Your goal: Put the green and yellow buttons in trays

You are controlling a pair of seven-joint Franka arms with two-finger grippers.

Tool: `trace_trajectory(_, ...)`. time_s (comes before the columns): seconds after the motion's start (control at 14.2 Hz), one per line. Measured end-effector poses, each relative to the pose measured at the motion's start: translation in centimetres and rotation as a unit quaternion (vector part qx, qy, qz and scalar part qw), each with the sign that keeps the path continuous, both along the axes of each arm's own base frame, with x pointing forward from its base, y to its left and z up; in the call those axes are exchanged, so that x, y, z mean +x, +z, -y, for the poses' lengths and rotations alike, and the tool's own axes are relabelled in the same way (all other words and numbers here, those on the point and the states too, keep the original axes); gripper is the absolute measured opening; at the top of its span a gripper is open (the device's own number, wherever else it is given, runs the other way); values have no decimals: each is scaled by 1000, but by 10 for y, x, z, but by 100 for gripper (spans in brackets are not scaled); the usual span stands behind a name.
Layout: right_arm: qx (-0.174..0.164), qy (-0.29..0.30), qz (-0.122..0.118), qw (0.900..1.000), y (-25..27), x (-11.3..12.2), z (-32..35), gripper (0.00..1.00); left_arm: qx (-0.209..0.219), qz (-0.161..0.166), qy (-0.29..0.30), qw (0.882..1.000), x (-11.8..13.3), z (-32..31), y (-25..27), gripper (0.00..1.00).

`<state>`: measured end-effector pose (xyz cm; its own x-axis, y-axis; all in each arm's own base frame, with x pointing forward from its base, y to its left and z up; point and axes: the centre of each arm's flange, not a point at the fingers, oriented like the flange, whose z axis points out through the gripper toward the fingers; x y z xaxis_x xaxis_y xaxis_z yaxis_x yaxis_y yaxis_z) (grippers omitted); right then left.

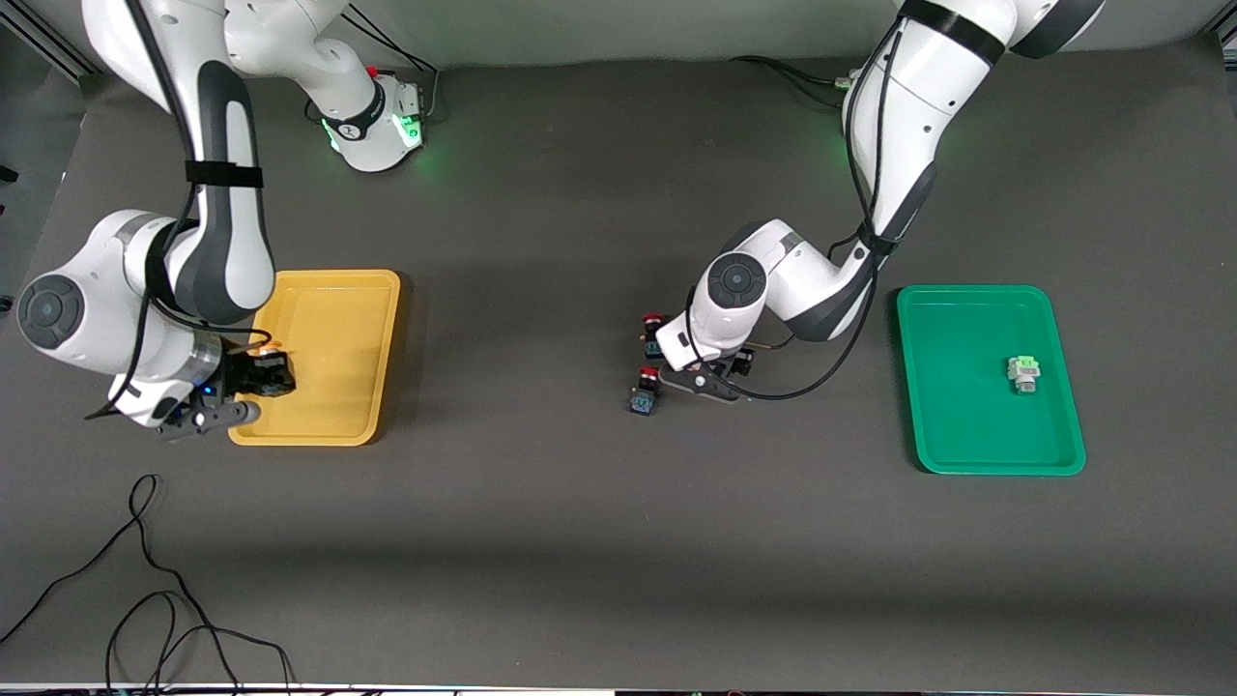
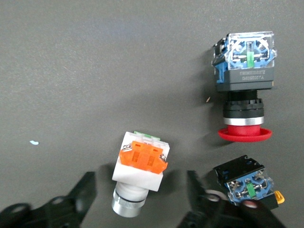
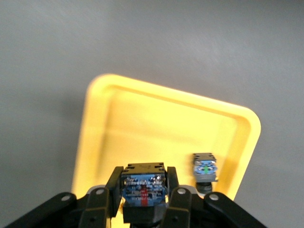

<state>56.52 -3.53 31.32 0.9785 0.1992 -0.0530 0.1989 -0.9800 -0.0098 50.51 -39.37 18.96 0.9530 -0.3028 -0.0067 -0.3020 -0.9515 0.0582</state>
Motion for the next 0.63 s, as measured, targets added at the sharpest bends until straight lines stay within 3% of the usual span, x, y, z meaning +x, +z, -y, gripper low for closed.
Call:
trace_trajectory(0.21,15,-18,7,1000,-61,-44,7,41,-1,5,11,1000,3,-2,7,44)
trace_trajectory(0.42,31,-23,-1,999,-95,-56,-10,41,-1,11,21,1000,12,-10,14,42)
trace_trajectory(0.63,24,-24,-8,999,-109,-57,-16,41,22,-3,41,999,28,-27,41,42)
